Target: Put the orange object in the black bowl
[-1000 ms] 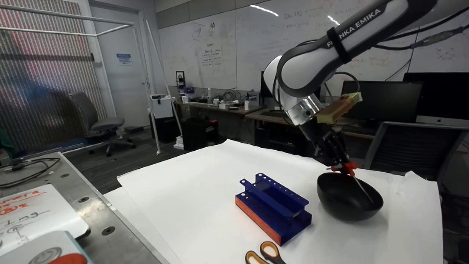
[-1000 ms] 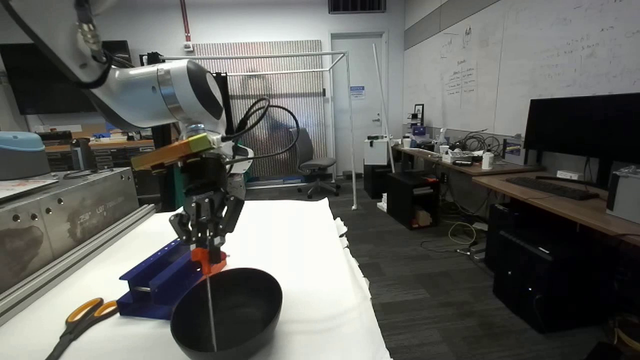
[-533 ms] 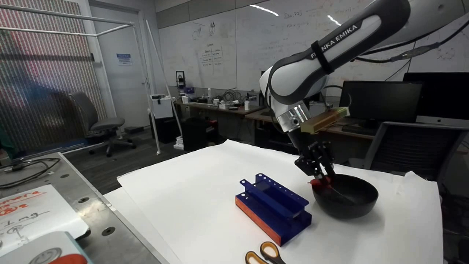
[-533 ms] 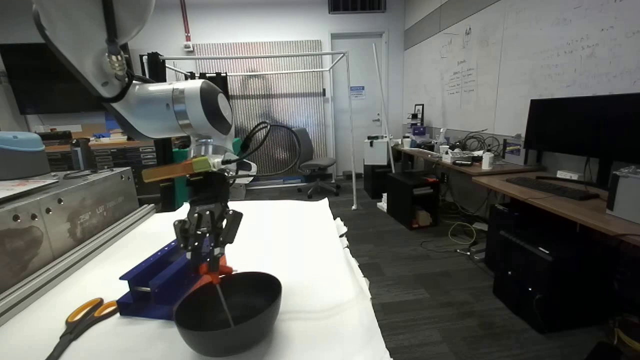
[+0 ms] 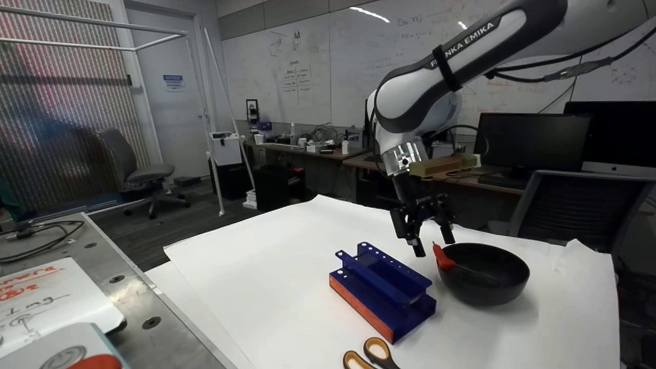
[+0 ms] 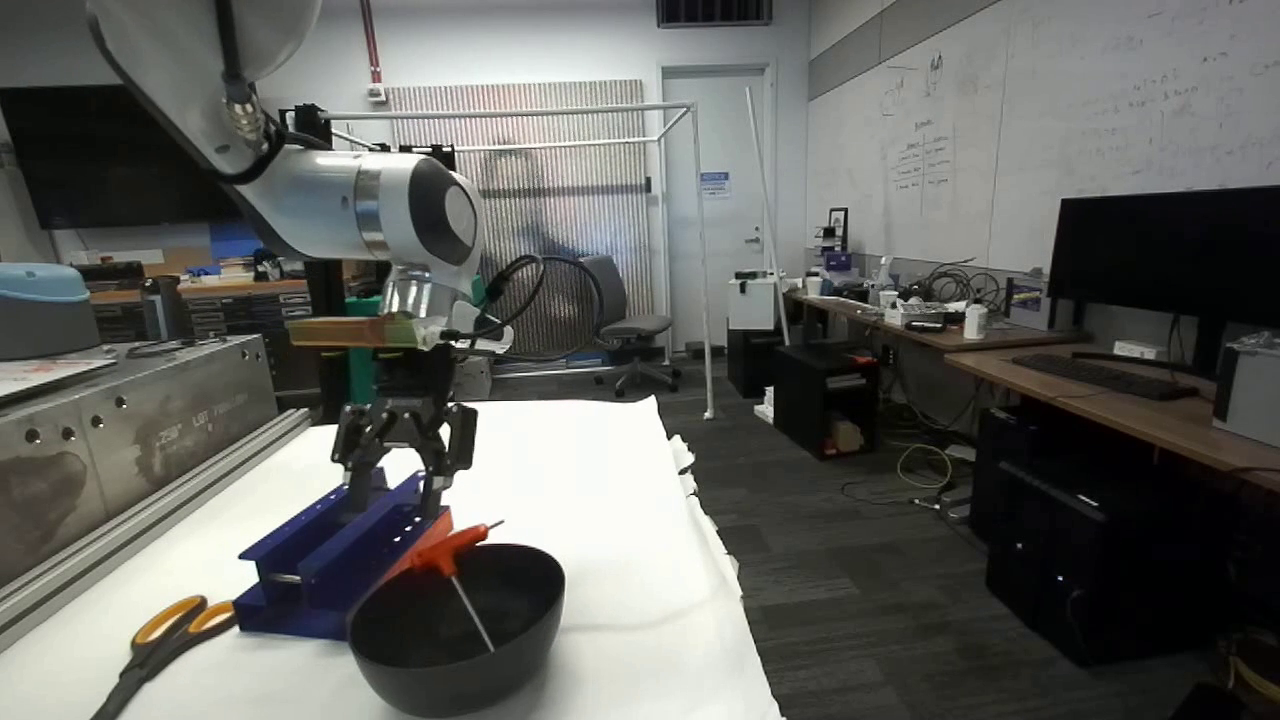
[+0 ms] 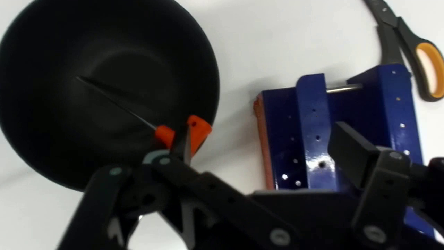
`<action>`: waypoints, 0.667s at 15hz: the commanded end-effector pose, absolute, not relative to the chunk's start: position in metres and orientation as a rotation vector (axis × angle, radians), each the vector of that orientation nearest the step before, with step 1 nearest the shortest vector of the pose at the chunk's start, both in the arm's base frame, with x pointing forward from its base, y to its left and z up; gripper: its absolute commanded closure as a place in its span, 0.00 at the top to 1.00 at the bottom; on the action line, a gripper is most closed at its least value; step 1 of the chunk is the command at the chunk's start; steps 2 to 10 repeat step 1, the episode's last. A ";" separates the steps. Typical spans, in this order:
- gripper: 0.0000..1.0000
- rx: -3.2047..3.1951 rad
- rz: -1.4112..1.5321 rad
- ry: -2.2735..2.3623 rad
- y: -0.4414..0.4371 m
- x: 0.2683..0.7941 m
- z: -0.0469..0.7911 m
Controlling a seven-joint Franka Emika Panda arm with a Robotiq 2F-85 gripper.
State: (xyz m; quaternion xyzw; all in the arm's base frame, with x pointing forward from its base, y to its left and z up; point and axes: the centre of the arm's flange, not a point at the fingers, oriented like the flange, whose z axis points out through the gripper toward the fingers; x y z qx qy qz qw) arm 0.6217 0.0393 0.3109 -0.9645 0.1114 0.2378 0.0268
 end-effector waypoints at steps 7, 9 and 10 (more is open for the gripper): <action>1.00 -2.871 0.530 0.289 0.046 0.605 0.359; 1.00 -2.871 0.530 0.289 0.046 0.605 0.359; 1.00 -2.871 0.530 0.289 0.046 0.605 0.359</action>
